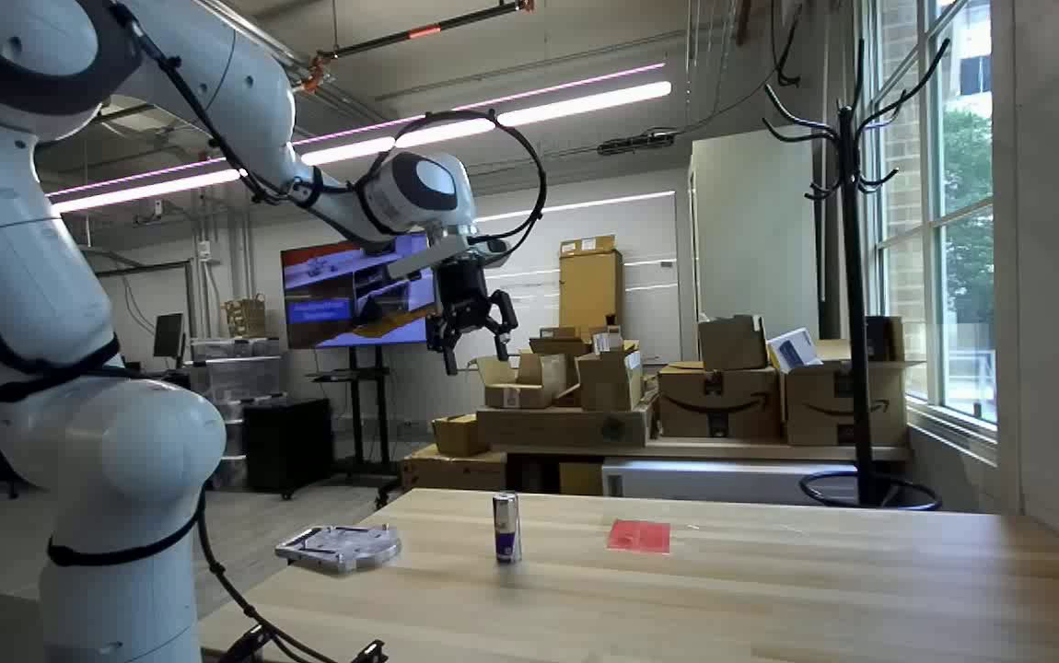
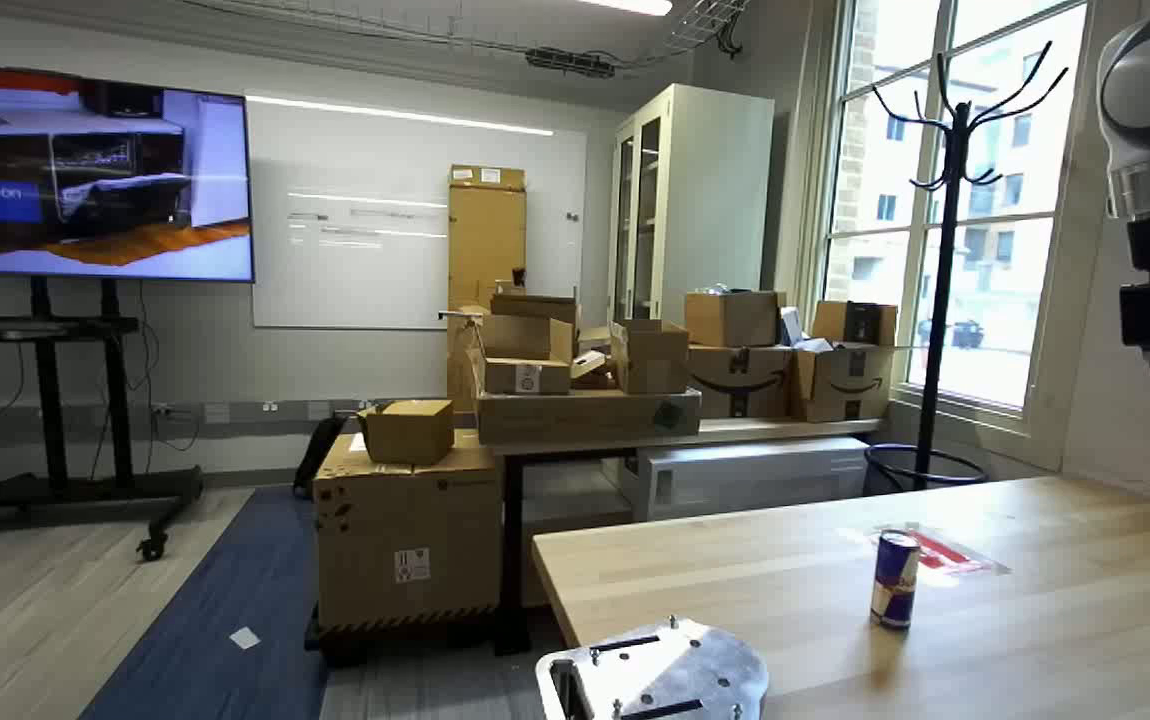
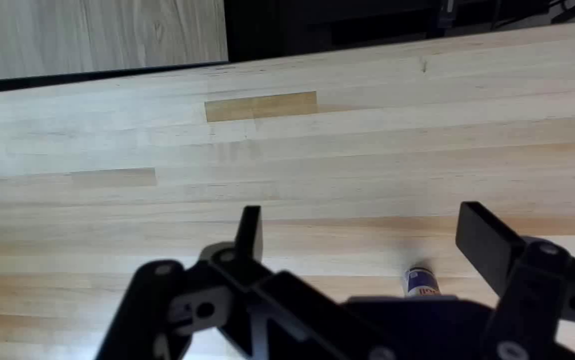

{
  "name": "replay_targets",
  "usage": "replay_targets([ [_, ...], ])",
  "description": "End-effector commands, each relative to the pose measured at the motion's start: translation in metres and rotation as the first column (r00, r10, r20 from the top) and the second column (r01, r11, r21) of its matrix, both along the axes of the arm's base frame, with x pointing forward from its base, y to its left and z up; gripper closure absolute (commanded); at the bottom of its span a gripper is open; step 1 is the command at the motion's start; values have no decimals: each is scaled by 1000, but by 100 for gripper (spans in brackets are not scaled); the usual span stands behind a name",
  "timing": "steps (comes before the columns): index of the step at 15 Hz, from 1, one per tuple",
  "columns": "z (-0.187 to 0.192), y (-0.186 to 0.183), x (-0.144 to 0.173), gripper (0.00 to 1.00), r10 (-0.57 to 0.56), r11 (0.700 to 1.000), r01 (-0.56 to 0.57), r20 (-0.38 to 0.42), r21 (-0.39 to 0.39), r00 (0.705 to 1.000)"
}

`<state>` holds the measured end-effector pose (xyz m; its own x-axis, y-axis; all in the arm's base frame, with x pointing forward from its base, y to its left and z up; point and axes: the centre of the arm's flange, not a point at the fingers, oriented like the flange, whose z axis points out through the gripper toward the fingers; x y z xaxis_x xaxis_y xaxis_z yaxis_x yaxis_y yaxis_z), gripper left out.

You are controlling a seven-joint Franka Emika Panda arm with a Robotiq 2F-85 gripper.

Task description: Put the can on the metal item

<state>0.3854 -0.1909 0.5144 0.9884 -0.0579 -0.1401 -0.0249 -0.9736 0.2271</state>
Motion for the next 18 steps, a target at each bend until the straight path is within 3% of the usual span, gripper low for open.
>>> replay_targets([
  [1,0,0,0,0,0,1000,0,0,0,1000],
  [18,3,-1,6,0,-18,1000,18,12,-21,1000],
])
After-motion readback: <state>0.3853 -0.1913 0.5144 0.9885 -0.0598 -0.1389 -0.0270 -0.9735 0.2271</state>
